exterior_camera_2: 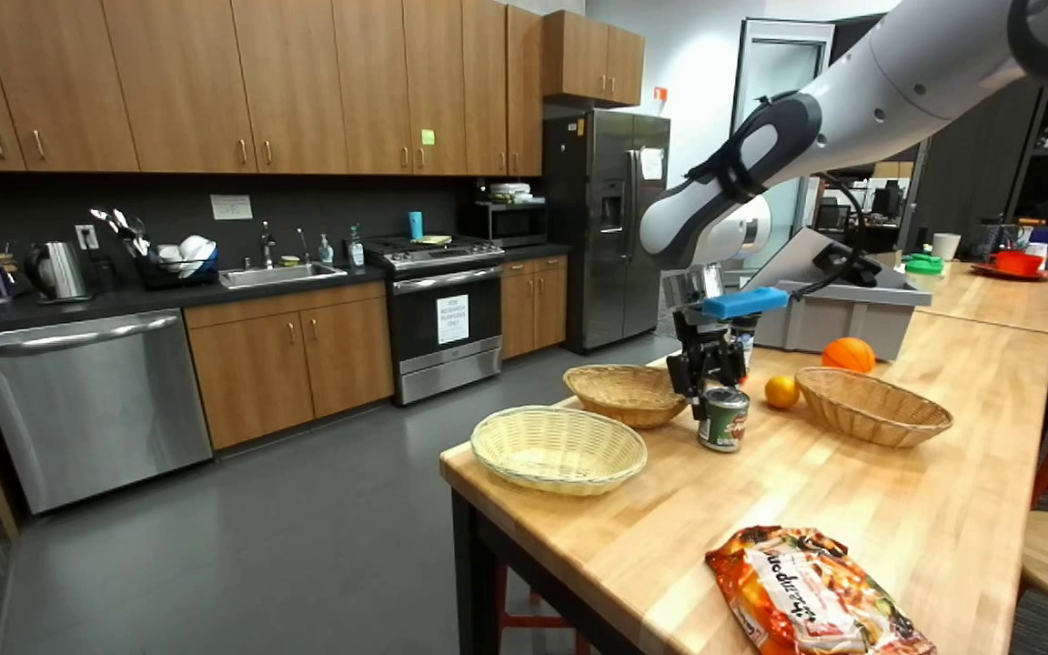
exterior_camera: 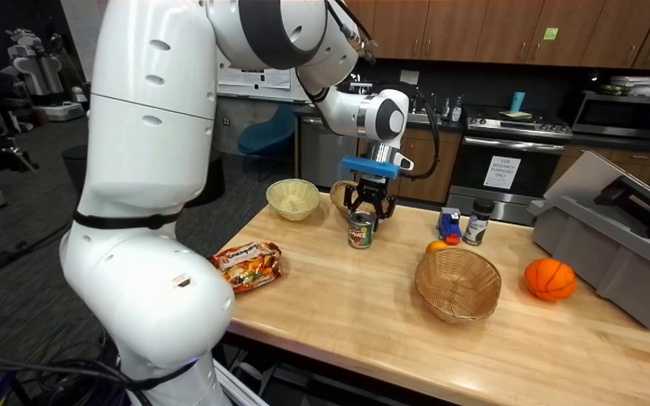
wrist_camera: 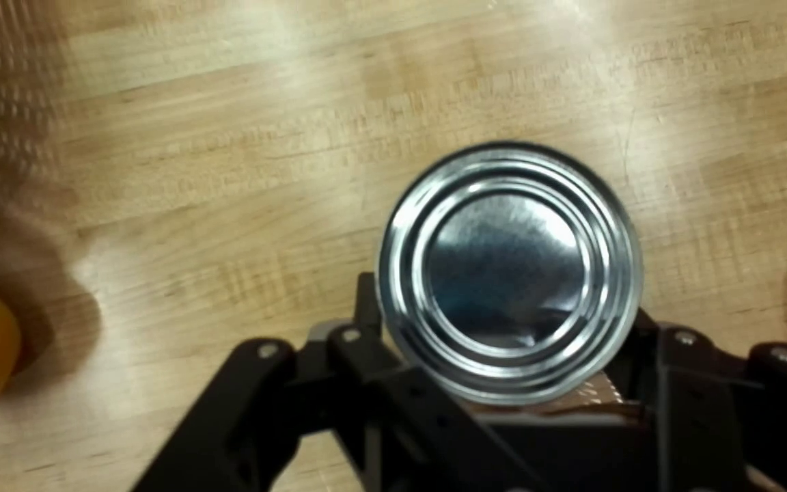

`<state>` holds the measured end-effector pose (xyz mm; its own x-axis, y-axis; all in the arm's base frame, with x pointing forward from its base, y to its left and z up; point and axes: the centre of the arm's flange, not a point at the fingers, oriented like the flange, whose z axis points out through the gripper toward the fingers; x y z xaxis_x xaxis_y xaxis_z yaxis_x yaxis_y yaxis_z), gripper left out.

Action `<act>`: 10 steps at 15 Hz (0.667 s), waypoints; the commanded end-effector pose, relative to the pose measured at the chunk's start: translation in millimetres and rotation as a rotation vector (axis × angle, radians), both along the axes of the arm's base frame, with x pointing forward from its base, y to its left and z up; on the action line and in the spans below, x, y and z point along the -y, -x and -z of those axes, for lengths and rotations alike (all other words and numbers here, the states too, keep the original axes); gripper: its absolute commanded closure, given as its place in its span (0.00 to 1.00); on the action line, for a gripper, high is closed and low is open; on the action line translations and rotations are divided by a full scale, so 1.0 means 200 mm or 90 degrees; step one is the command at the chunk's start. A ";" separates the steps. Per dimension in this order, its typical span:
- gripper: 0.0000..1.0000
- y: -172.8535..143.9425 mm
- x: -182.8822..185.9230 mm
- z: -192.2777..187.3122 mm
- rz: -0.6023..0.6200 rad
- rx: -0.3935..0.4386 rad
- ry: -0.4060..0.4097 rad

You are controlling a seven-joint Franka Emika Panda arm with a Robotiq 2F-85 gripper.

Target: Put the green can in the dark brown basket at the top

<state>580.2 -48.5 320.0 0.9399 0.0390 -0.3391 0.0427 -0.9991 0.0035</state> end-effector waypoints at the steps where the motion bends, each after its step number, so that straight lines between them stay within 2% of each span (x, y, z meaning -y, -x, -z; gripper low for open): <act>1: 0.54 0.03 0.07 -0.17 0.008 0.018 0.005; 6: 0.54 0.04 0.11 -0.30 -0.013 -0.003 0.024; 10: 0.54 0.05 0.14 -0.36 -0.042 -0.017 0.062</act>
<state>573.2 -70.0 371.2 0.9317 0.0429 -0.3606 0.0718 -0.9952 0.0672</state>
